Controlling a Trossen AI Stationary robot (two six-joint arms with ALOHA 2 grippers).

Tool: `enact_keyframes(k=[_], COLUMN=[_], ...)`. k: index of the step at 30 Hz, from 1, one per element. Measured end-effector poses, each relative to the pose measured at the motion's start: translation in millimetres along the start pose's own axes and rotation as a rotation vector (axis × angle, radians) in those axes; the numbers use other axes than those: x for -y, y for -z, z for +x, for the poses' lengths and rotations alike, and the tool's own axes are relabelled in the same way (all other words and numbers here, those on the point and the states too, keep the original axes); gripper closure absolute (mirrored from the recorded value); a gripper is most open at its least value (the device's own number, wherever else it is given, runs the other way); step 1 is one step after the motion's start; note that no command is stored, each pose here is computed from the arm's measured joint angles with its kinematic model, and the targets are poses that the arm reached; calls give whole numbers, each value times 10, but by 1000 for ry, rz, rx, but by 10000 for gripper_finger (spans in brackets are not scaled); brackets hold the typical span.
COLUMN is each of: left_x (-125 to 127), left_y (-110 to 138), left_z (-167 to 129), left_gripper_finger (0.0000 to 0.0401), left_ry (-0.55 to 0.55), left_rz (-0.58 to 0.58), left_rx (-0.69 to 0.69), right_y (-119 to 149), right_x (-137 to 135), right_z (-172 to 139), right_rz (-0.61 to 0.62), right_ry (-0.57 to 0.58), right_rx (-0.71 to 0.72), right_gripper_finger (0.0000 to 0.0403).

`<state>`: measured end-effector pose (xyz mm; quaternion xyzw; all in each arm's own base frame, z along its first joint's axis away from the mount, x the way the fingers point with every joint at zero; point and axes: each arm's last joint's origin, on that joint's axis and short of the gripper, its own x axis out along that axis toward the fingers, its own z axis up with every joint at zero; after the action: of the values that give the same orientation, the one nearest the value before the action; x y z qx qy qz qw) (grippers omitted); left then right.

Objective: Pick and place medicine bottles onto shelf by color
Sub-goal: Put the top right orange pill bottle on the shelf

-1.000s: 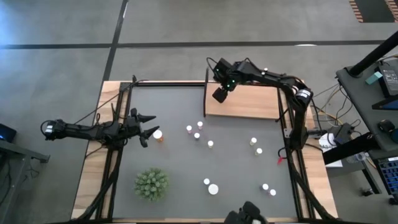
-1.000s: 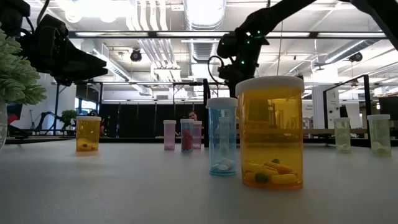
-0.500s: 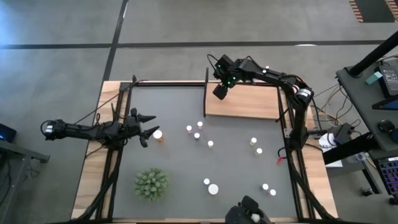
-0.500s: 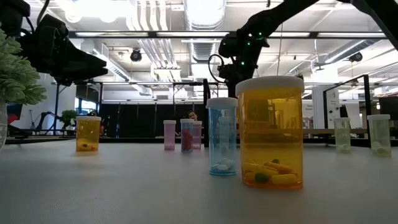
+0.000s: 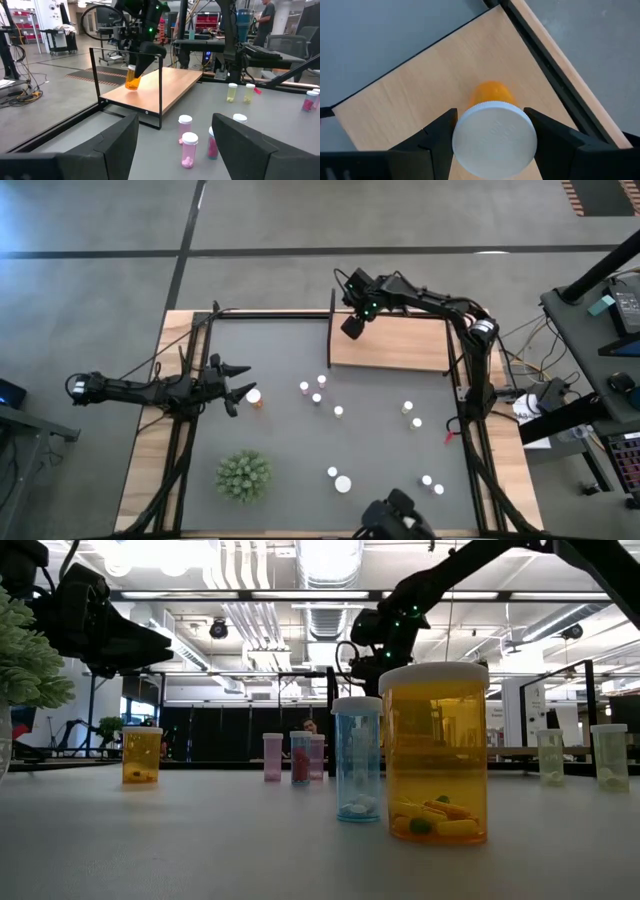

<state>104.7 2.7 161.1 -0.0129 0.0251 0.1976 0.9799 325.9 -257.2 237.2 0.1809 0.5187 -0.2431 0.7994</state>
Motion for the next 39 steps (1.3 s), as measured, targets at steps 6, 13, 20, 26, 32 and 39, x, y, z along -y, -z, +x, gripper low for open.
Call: enact_keyframes(k=[6, 13, 20, 26, 32, 39], left_x=[0, 0, 0, 0, 0, 0], left_y=[0, 0, 0, 0, 0, 0], left_z=[0, 0, 0, 0, 0, 0], left_gripper_finger=[163, 163, 163, 163, 163, 163], left_ry=[0, 0, 0, 0, 0, 0], left_rz=[0, 0, 0, 0, 0, 0], left_rx=[0, 0, 0, 0, 0, 0], right_y=[6, 39, 38, 38, 40, 29], right_x=[62, 56, 52, 52, 54, 55], right_z=[0, 28, 40, 73, 81, 83], right_rz=[14, 20, 27, 48, 50, 50], right_ry=[3, -3, -17, -18, -18, -18], right_rx=[-1, -20, -11, 7, 10, 22], right_gripper_finger=[193, 193, 193, 193, 193, 193])
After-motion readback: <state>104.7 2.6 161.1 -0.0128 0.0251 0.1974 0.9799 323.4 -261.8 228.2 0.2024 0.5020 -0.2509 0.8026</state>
